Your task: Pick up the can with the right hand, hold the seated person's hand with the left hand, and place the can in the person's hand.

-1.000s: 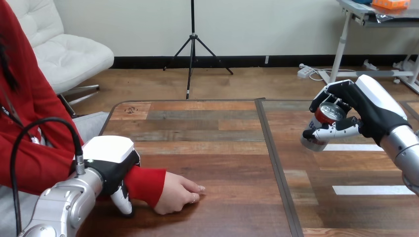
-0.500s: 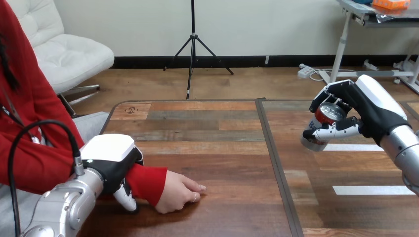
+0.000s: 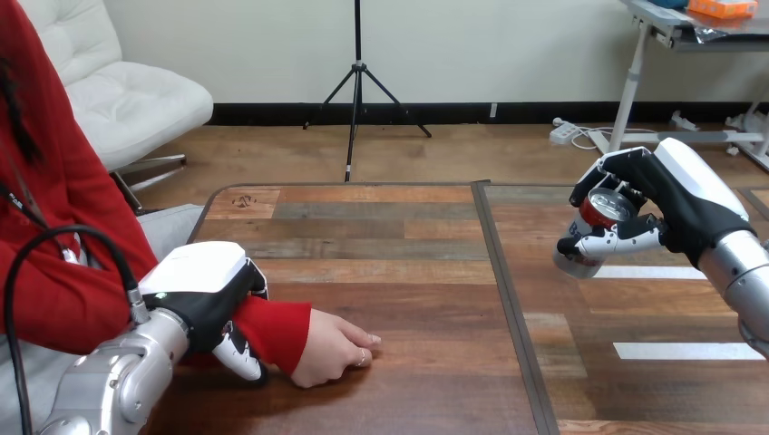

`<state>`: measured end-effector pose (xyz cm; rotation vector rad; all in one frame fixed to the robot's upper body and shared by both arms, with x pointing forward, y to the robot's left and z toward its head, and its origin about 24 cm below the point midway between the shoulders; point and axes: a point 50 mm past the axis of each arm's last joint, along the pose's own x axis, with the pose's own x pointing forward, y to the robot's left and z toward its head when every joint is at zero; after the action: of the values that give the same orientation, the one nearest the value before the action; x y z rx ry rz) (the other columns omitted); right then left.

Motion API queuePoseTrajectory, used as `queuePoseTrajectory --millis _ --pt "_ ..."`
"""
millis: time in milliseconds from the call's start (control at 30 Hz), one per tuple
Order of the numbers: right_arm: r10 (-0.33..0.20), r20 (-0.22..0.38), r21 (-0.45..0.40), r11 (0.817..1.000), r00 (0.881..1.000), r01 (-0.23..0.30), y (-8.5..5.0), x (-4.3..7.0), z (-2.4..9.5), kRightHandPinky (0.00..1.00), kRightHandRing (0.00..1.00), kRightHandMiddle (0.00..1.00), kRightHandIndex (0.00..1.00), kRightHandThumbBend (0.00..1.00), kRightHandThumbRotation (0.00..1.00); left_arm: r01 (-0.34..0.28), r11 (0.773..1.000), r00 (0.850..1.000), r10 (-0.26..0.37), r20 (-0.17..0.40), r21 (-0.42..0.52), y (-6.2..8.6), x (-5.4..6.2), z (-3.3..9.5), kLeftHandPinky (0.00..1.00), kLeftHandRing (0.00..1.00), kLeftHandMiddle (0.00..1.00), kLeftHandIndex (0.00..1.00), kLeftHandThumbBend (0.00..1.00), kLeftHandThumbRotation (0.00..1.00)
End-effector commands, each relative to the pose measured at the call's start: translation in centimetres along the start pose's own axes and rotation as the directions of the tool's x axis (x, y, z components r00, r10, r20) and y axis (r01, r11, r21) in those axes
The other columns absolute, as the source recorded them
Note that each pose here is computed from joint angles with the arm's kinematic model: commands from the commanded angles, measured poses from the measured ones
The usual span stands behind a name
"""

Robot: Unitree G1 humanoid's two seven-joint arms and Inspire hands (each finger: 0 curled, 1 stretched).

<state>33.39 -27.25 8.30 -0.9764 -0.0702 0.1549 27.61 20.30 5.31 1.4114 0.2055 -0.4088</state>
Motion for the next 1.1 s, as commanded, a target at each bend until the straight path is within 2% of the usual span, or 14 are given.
queuePoseTrajectory --millis 0,433,567,767,900,1067 --pt "-0.112 0.089 0.033 0.993 0.99 0.109 -2.9 1.4 2.3 0.4 0.41 0.47 0.5 0.68 0.0 -0.021 0.998 1.0 0.022 0.015 -0.064 0.1 0.1 0.4 0.25 0.31 0.39 0.41 0.75 0.0" --pt "-0.12 0.109 0.039 0.992 0.987 0.117 -2.7 1.6 2.7 0.4 0.41 0.46 0.5 0.69 0.0 -0.047 0.992 0.999 0.049 0.015 -0.115 0.5 -0.4 0.6 0.21 0.27 0.36 0.38 0.72 0.0" --pt "-0.119 0.104 0.04 0.993 0.987 0.115 -2.6 1.7 2.8 0.4 0.4 0.46 0.5 0.68 0.0 -0.1 0.985 0.994 0.106 0.033 -0.142 1.1 -0.7 0.7 0.2 0.26 0.35 0.37 0.7 0.0" --pt "-0.119 0.106 0.04 0.992 0.987 0.116 -2.4 1.9 3.0 0.4 0.41 0.47 0.5 0.68 0.0 -0.159 0.974 0.986 0.165 0.029 -0.161 1.9 -1.3 0.9 0.2 0.26 0.34 0.36 0.69 0.0" --pt "-0.115 0.106 0.049 0.993 0.988 0.11 -2.2 2.0 3.2 0.4 0.41 0.47 0.5 0.68 0.0 -0.221 0.959 0.971 0.232 0.048 -0.179 2.6 -1.8 1.2 0.2 0.26 0.34 0.36 0.7 0.0" --pt "-0.107 0.112 0.061 0.993 0.988 0.101 -2.0 2.2 3.4 0.39 0.4 0.46 0.51 0.67 0.0 -0.269 0.945 0.957 0.284 0.061 -0.188 3.2 -2.3 1.4 0.21 0.27 0.34 0.36 0.71 0.0"
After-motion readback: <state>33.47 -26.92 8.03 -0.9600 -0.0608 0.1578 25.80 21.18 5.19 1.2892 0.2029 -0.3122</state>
